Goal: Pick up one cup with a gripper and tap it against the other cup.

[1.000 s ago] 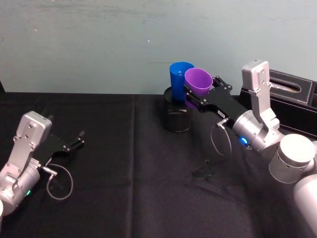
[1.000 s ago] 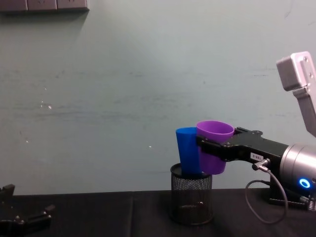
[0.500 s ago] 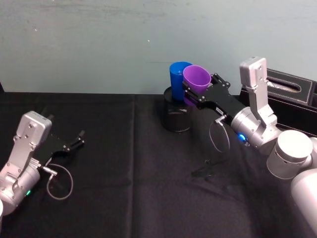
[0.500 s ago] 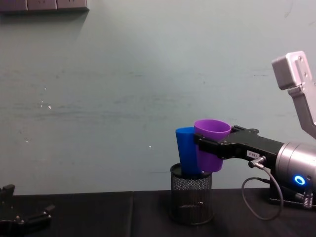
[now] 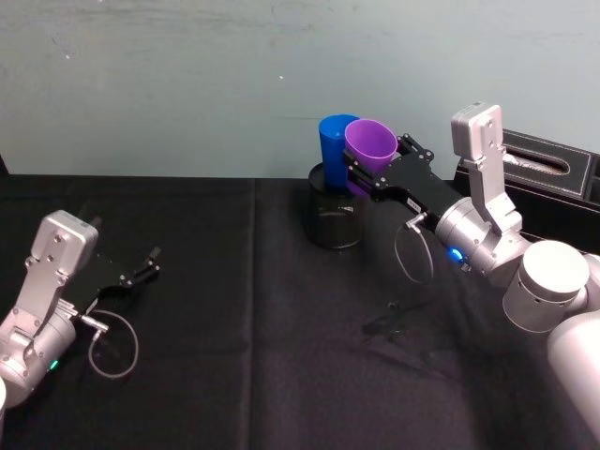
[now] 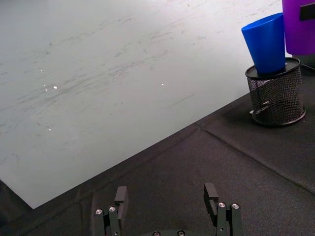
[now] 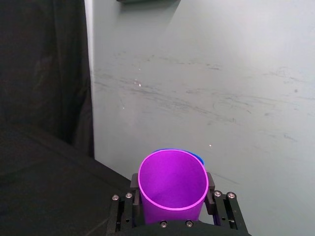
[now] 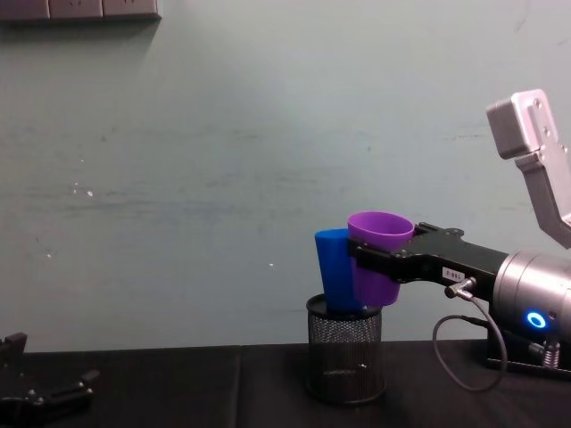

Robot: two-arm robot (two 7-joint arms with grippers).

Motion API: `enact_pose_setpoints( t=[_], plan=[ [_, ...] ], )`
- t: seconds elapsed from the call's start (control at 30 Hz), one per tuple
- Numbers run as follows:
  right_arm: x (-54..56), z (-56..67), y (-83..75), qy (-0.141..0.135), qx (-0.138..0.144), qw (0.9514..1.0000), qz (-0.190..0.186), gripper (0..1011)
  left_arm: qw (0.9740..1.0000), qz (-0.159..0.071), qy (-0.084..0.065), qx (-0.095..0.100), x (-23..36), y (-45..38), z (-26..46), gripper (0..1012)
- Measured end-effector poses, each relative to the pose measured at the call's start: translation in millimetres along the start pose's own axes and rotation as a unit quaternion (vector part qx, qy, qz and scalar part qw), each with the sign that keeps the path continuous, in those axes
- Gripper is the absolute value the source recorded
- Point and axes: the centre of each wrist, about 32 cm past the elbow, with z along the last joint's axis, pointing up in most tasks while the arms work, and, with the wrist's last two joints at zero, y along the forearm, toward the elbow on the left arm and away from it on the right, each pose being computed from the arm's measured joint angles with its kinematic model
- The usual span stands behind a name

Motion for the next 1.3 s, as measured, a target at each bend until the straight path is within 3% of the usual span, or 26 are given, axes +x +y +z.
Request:
enact_pose_setpoints(
  t=[0.53,1.3],
  plan=[
    [-0.4,1.4,-1.4,0.0,-0.001,1.0,0.001,731,1.0,0.0,0.0,0.0,0.0,0.0,0.0,1011],
    [-4.0,11.0,-26.1,0.005,-0.017,0.9998,0.004,731,1.0,0.0,0.0,0.0,0.0,0.0,0.0,1011]
  ],
)
